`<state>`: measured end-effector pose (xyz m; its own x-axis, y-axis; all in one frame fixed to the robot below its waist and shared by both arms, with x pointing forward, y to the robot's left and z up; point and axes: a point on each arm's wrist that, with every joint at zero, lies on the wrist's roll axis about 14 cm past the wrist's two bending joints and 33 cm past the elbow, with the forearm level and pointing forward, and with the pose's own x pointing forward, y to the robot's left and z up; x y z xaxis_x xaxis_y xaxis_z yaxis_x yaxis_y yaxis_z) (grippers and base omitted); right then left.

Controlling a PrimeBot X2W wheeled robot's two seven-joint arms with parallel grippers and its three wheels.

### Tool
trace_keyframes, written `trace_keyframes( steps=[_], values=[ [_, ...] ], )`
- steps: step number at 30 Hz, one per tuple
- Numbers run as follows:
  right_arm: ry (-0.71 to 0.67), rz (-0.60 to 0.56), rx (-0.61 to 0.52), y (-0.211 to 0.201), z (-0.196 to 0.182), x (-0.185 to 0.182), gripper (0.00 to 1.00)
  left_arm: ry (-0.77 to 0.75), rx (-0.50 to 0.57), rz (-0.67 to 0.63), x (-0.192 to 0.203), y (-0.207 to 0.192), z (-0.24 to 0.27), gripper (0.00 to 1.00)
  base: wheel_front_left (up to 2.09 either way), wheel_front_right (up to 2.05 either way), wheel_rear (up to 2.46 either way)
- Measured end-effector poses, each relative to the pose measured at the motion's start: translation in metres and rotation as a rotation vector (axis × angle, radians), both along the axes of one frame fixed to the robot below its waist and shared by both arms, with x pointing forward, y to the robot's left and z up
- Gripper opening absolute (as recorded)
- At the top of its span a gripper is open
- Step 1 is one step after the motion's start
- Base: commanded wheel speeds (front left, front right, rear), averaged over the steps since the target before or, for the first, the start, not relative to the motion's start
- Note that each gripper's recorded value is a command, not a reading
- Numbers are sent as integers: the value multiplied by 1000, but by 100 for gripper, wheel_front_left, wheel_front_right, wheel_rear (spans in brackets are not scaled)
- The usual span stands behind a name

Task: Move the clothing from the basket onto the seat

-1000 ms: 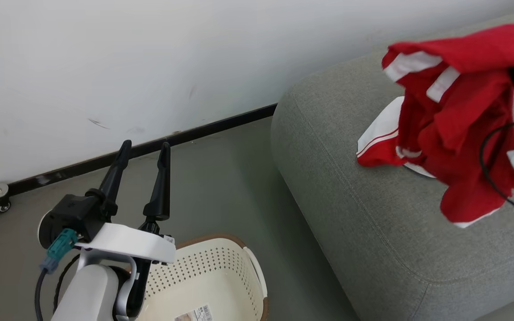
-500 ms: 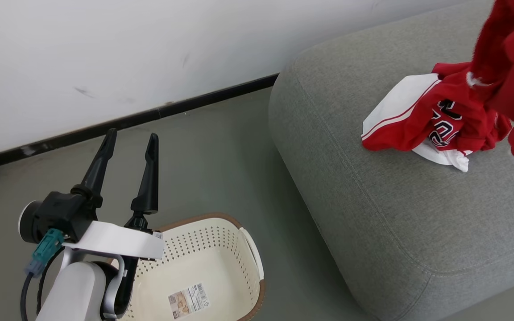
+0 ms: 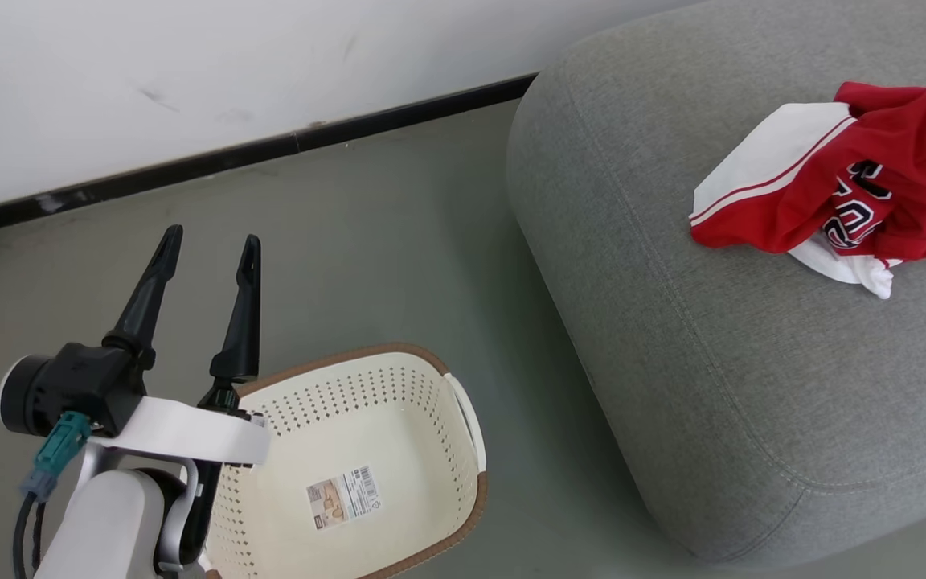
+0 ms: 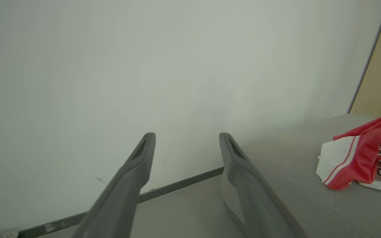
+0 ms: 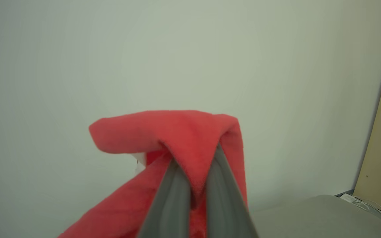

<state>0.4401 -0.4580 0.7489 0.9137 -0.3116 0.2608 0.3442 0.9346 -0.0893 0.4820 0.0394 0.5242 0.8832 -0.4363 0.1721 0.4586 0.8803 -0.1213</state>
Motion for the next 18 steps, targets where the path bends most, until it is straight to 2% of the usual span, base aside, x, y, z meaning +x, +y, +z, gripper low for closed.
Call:
trace_keyframes(
  steps=[6,12,18],
  values=[
    [-14,-33,-15,-11,8,11,0,22,29,8,5,7,-13,100,0,0,0],
    [32,-44,-9,-13,-18,29,0,42,51,6,9,10,-24,100,0,0,0],
    [109,-27,33,-5,-60,52,0,57,74,-4,15,10,-33,100,0,0,0]
  ],
)
